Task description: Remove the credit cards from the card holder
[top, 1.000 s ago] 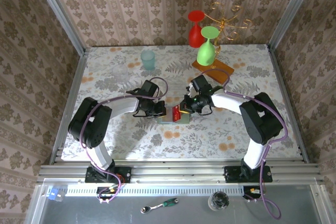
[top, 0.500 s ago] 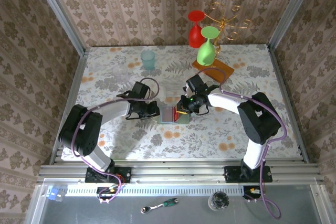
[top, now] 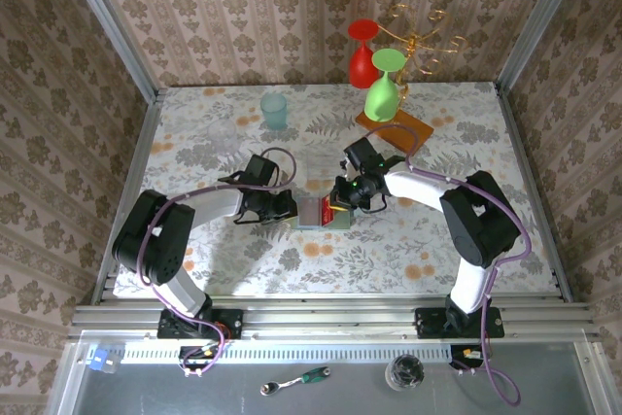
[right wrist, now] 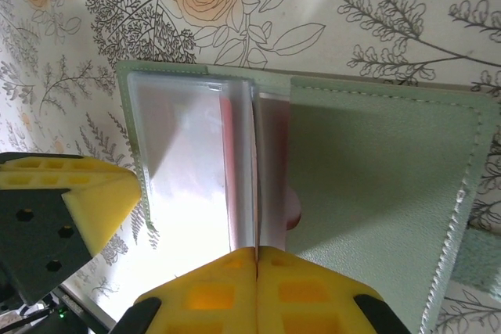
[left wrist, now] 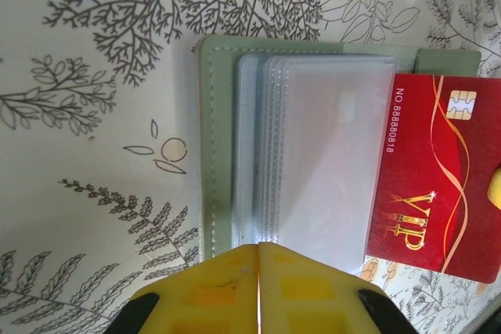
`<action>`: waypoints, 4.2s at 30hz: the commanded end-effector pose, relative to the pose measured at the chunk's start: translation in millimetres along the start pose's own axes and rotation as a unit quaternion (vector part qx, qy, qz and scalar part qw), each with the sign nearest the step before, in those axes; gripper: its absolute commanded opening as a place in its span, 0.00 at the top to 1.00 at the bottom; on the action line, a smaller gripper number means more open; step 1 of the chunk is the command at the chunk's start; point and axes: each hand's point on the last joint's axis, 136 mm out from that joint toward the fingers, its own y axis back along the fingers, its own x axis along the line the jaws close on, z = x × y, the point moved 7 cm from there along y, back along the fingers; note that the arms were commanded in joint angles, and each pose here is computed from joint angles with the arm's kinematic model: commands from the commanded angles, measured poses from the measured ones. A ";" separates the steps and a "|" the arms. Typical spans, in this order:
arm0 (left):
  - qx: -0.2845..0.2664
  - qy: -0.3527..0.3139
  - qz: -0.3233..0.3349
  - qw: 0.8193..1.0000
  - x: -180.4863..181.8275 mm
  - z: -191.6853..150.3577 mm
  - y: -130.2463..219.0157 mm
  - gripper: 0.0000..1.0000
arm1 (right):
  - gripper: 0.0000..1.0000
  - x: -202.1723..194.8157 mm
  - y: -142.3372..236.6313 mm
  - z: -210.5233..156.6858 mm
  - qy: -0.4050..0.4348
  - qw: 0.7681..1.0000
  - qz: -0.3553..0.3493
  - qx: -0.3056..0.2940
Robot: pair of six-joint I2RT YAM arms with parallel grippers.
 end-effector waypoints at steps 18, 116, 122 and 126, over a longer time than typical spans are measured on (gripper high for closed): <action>-0.017 0.004 -0.005 1.000 0.9 -5.5 9.9 0.90 | 1.00 33.1 53.1 17.6 0.308 0.948 -0.071 0.033; -0.063 0.037 0.072 0.995 3.1 -30.7 48.5 0.91 | 1.00 42.2 14.0 135.5 0.659 0.735 -0.072 0.144; -0.063 0.036 0.072 0.995 2.3 -30.9 48.5 0.92 | 1.00 36.1 5.8 130.5 0.651 0.738 -0.062 0.165; -0.063 0.034 0.072 0.995 1.1 -31.3 49.0 0.92 | 1.00 33.1 1.6 126.0 0.649 0.737 -0.056 0.180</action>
